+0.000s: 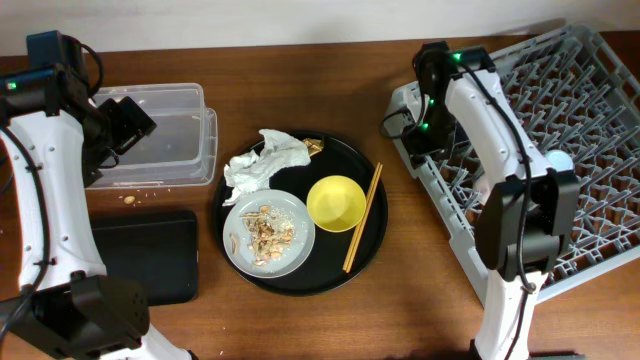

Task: Sort waste into correct bins and load items into the dishwasher rack

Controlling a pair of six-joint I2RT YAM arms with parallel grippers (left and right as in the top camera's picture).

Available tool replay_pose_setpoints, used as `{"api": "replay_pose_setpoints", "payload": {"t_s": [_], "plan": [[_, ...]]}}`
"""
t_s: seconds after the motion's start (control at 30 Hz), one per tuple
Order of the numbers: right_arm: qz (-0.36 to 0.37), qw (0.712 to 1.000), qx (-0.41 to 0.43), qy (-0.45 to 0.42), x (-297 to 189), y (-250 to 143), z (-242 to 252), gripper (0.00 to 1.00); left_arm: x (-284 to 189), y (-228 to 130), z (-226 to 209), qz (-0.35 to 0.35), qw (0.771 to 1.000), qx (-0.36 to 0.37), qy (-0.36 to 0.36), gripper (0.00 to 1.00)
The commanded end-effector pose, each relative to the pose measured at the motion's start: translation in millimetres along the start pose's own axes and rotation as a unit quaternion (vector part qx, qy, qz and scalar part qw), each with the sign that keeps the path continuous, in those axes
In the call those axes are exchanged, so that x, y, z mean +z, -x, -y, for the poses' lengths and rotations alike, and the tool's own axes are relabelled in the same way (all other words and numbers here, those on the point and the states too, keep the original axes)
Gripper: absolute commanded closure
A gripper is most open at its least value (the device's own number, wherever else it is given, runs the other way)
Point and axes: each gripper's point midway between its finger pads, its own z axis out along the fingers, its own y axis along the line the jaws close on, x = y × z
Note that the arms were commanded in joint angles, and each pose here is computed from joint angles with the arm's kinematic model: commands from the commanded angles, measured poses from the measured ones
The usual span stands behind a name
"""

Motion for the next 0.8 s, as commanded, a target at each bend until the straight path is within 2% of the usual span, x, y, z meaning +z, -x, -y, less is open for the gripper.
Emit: {"api": "replay_pose_setpoints", "payload": {"t_s": [0.0,0.07,0.17,0.33,0.47,0.53,0.57,0.67,0.77], "plan": [[-0.025,1.000,0.002,-0.007,18,-8,1,0.45,-15,4,-2,0.022,1.000,-0.008,-0.008,0.01],[-0.028,1.000,0.007,-0.007,25,-10,0,0.50,-15,4,-2,0.022,1.000,-0.008,-0.008,0.01],[-0.021,0.999,0.032,-0.005,27,-6,0,0.65,-16,4,-2,0.022,1.000,-0.008,-0.008,0.01],[0.008,0.997,0.074,-0.004,27,8,0,0.74,-16,4,-2,0.022,1.000,-0.008,-0.008,0.01],[0.050,0.992,0.115,0.029,26,30,-9,0.81,-15,4,-2,0.022,1.000,-0.008,-0.008,0.01],[0.071,0.985,0.145,0.058,24,41,-16,0.93,-16,4,-2,0.022,1.000,-0.008,-0.008,0.01],[0.077,0.981,0.165,0.060,23,45,-16,0.96,-15,4,-2,0.022,1.000,-0.008,-0.008,0.01],[0.099,0.968,0.221,0.067,21,57,-15,0.96,-15,4,-2,0.022,1.000,-0.008,-0.008,0.01],[0.117,0.962,0.230,0.093,17,69,-21,0.95,-15,4,-2,0.022,1.000,-0.008,-0.008,0.01]]}}
